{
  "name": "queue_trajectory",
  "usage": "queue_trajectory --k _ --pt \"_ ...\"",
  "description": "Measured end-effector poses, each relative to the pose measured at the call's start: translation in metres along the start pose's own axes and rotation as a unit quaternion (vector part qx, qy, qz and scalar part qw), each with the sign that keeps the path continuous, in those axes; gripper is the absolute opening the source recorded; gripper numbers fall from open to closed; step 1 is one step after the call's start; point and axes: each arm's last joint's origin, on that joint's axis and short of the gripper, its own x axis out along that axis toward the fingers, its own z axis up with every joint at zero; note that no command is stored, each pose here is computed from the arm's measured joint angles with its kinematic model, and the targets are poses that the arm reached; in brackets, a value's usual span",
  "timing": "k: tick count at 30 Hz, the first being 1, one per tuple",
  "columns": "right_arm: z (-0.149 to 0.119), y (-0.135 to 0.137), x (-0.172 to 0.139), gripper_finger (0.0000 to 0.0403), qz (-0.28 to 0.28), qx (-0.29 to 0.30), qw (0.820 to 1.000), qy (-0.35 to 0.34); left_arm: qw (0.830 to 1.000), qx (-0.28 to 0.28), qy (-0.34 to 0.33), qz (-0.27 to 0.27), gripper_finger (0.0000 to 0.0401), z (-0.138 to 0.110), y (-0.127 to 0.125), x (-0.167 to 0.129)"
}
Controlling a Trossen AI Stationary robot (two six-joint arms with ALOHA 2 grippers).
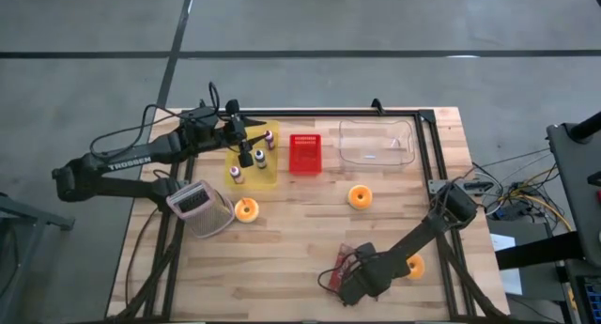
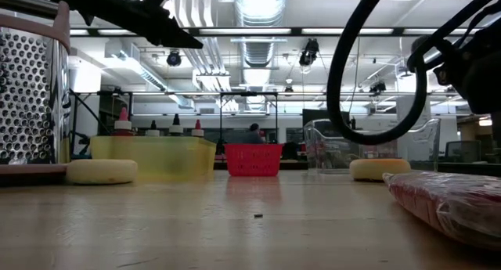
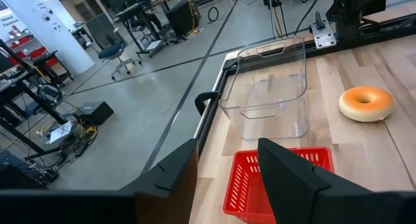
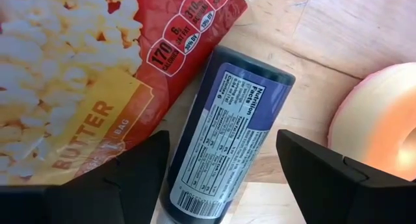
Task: Pick & Place Food Item
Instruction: Put the purple food coloring bottle into the yellow bin
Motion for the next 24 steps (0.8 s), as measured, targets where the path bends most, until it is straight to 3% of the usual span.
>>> queue_trajectory --k 5,24 --pt "0.0001 0.0007 0.0005 0.0268 0.003 0.0 1.0 -0.001 1.0 0.0 0.0 0.0 0.0163 0.0 0.0 0.0" --pt "-0.0014 0.0034 -0.0035 0.0144 0.011 -0.024 1.0 0.0 1.0 0.0 0.0 0.0 0.0163 -0.0001 -0.0001 0.0"
